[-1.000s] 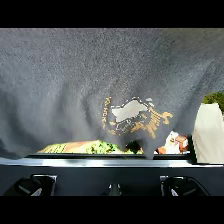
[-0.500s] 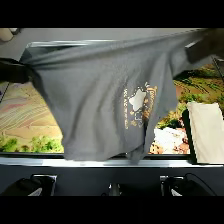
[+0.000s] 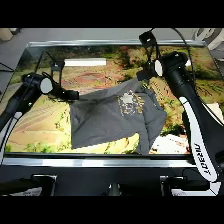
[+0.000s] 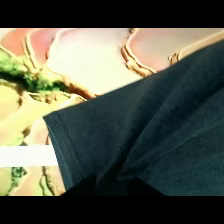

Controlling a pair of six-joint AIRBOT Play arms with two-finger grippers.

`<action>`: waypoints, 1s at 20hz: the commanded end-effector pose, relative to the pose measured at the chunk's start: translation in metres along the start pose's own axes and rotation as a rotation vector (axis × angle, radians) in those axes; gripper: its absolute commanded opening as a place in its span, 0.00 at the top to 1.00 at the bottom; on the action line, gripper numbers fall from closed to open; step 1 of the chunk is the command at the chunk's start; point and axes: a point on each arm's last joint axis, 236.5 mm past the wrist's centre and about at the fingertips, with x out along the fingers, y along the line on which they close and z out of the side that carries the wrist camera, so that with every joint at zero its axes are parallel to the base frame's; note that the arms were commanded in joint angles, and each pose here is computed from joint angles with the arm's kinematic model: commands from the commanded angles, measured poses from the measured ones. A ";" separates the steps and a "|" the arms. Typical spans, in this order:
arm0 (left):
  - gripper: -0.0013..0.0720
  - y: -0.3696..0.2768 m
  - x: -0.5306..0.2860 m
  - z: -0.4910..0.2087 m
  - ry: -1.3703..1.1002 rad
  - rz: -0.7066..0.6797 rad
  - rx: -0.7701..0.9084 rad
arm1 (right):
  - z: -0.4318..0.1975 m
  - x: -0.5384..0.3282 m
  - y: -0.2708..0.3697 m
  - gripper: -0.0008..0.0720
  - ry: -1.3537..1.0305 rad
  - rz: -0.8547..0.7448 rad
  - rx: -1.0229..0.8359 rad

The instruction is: Fold the shirts.

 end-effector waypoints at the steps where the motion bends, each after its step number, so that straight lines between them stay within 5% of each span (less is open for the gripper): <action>1: 0.25 -0.003 0.018 0.000 0.062 -0.064 -0.062 | -0.014 0.011 -0.002 0.40 0.046 0.043 0.018; 3: 0.25 0.034 -0.005 0.010 0.078 -0.034 -0.031 | -0.031 -0.011 -0.046 0.15 0.092 0.008 -0.060; 5: 0.25 0.082 -0.023 -0.006 0.170 0.007 -0.075 | -0.086 -0.032 -0.094 0.15 0.265 0.010 -0.071; 7: 0.26 0.114 -0.030 -0.047 0.297 0.016 -0.163 | -0.158 -0.047 -0.109 0.34 0.475 0.150 0.019; 8: 0.29 0.117 -0.028 -0.070 0.342 -0.007 -0.179 | -0.188 -0.051 -0.106 0.36 0.541 0.244 0.074; 13: 0.32 0.057 0.006 -0.210 0.490 -0.272 -0.276 | -0.270 -0.051 -0.038 0.38 0.639 0.626 0.278; 20: 0.26 0.017 0.034 -0.251 0.490 -0.406 -0.390 | -0.299 -0.040 -0.025 0.37 0.694 0.617 0.266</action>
